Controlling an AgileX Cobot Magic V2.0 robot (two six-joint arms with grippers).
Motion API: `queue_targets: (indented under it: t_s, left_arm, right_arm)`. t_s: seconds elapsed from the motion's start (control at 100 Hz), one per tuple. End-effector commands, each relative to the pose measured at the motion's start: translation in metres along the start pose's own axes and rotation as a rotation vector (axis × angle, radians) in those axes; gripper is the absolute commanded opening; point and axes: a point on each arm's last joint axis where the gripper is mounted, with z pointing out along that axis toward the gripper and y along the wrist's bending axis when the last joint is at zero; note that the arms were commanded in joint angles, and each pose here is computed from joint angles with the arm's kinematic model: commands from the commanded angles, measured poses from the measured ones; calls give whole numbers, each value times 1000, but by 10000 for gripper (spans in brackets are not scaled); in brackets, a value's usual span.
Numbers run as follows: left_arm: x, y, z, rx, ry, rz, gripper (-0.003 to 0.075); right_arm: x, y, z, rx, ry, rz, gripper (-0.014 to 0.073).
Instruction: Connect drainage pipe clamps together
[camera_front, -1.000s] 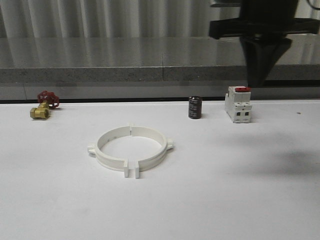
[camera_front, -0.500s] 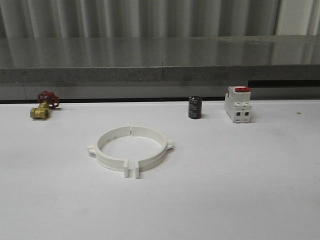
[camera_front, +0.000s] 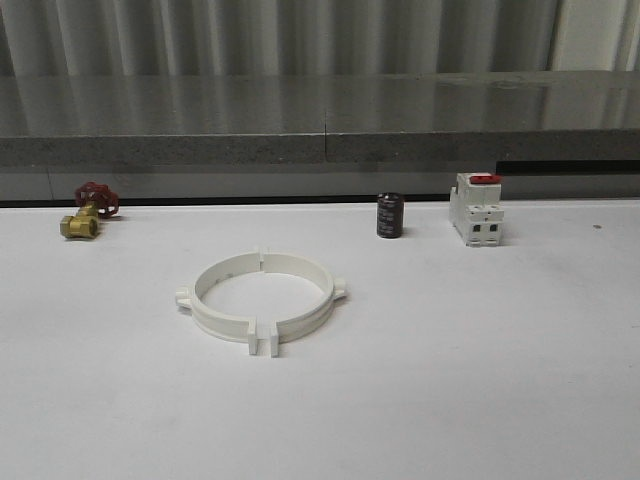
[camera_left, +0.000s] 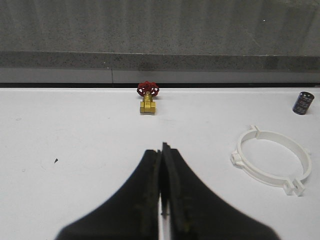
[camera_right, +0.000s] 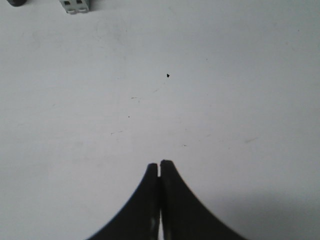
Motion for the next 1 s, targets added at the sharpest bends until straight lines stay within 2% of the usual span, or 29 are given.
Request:
queue_targets:
  t_s: [0.0,0.08,0.14,0.34,0.48,0.6,0.77,0.89,0.99]
  left_arm:
    - [-14,-1,-3,7,-91,-1,-21]
    - [-14,-1,-3,7,-91,-1,-21]
    - [-14,-1,-3,7,-91,-1,-21]
    - [-14,-1,-3,7,-91,-1,-21]
    - [-14,-1,-3,7,-91,-1,-21]
    - [-14,-1,-3,7,-91,-1,-21]
    - [-14,-1,-3,7,-91,-1,-21]
    - [-14,-1,-3,7,-91,-1,-21]
    - [-14,-1,-3,7,-91,-1,-21]
  right_arm:
    - [9,-1,-20,-14,-98,8,-65]
    - [35,0,-28,-37,17,51,-65]
    - [45,-1,-34,-37,19,75,-65]
    - [51,-3,-50,-38,-159,60,-65]
    - [53,-6,-60,-17,-276,-7,-65]
    - [59,-6,-65,-33,-380,4,-65]
    - [73,-7,-59,-34,-422,-1,-65]
    - [74,-7,-59,-34,-542,-33,-65]
    - [71,-7,-62,-32,-697,-74,-65]
